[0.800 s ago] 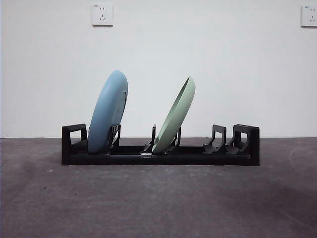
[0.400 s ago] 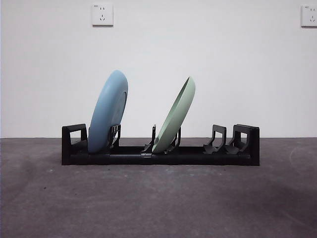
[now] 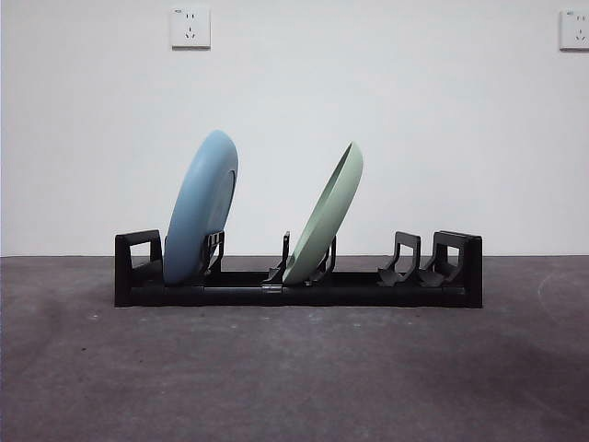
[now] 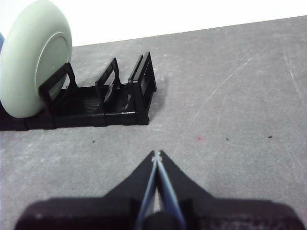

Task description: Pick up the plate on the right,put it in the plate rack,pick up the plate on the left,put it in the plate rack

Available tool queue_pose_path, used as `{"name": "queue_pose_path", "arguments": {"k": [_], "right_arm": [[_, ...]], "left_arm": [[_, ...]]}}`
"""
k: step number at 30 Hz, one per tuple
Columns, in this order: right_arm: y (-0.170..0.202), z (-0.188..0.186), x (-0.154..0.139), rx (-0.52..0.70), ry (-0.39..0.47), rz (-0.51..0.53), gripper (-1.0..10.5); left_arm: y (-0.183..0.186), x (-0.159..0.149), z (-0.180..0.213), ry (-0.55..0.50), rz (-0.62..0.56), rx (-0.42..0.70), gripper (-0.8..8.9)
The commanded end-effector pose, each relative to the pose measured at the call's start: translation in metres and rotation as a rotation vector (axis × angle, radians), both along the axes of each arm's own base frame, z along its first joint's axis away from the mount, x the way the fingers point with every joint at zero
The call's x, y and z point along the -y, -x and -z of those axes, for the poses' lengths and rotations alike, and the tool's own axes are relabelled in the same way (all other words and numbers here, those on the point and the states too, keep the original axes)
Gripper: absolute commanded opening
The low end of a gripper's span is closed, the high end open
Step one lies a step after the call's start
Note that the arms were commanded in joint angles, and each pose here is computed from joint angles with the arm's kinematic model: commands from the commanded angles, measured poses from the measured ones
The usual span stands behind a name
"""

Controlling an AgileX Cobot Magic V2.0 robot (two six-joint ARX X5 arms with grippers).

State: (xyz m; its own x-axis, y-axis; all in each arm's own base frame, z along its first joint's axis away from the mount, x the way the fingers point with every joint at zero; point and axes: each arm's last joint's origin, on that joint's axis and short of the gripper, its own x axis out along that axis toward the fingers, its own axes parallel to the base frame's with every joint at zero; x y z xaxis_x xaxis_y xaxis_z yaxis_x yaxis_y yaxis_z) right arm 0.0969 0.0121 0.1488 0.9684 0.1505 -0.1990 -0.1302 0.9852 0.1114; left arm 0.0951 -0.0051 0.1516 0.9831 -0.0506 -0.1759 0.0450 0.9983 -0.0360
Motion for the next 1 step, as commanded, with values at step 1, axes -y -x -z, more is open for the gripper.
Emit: {"name": "queue_pose_path", "arguments": {"k": [1], "right_arm": [[0.0,0.0038,-0.0002,-0.019,-0.007,-0.003,0.0]], "left_arm": [[-0.0007,-0.0001,0.0047,-0.004,0.004,-0.009,-0.03]]}}
